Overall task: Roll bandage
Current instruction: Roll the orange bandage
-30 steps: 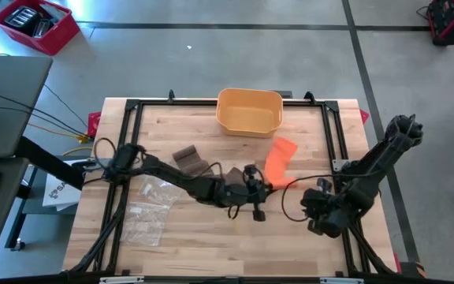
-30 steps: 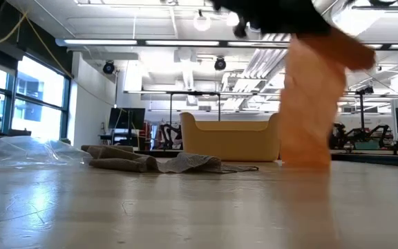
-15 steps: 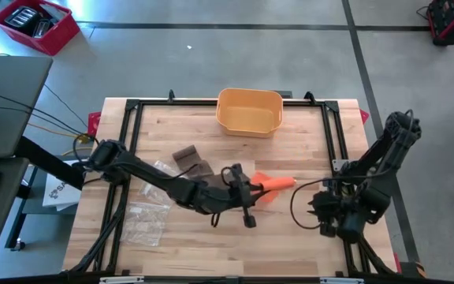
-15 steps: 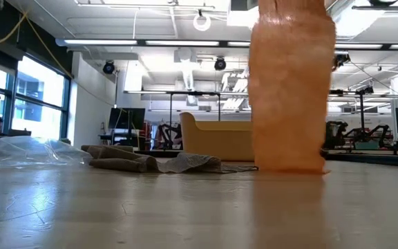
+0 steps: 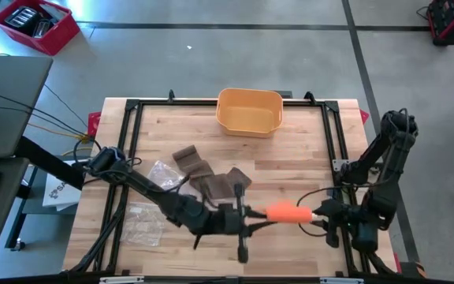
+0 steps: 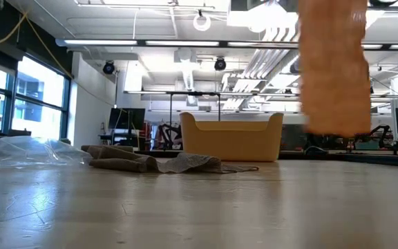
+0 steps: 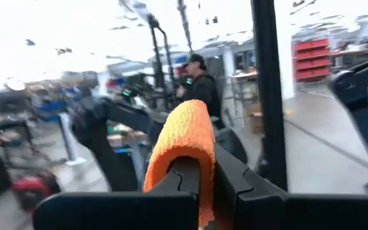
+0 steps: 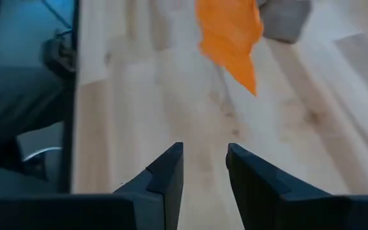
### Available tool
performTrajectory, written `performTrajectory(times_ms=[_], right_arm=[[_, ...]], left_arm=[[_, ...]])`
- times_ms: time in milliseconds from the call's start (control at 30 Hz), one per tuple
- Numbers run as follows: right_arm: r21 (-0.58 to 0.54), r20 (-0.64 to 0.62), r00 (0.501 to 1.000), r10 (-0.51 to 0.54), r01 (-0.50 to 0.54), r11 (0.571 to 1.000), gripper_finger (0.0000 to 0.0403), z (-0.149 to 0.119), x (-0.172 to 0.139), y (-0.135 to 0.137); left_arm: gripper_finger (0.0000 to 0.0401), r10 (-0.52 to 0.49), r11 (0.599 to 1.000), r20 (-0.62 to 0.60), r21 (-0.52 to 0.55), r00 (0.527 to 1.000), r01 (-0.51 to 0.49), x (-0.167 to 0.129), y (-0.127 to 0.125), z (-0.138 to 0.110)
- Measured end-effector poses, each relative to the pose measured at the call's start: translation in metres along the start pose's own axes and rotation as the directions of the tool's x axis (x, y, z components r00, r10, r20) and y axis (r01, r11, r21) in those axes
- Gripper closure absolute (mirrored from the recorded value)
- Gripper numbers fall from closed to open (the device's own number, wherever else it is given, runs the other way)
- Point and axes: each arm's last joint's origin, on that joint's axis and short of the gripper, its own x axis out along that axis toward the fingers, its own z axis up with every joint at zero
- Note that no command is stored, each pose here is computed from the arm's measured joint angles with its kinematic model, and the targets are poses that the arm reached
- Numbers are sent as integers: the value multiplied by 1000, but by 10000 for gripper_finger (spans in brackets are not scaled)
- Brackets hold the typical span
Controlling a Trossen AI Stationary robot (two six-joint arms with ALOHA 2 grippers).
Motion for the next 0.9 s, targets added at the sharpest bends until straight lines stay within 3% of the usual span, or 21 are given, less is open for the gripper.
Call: performTrajectory(times_ms=[133,200,333,467,600,733,900], right_arm=[[-16,-4,1000,14,-14,1000,291,-5,-1,3],[-32,2,1000,0,0,999,291,-6,-2,2],[-48,105,992,-74,80,996,291,-3,-2,-6],[8,145,986,-84,84,996,291,-2,-1,-6],[46,83,996,-43,40,998,291,-3,0,-1],[90,114,993,-20,10,996,291,-3,1,4],[14,129,991,26,-28,1000,291,-7,10,19]], left_arm=[[396,235,969,-84,100,968,-227,7,20,-10],[396,282,955,-134,139,950,-264,12,31,-27],[396,281,958,-199,110,939,-264,22,55,-63],[396,247,968,-209,90,946,-233,26,68,-78],[396,250,968,-232,57,940,-243,22,64,-86],[396,240,971,-231,76,943,-228,19,59,-85],[396,282,959,-255,82,925,-270,14,56,-94]])
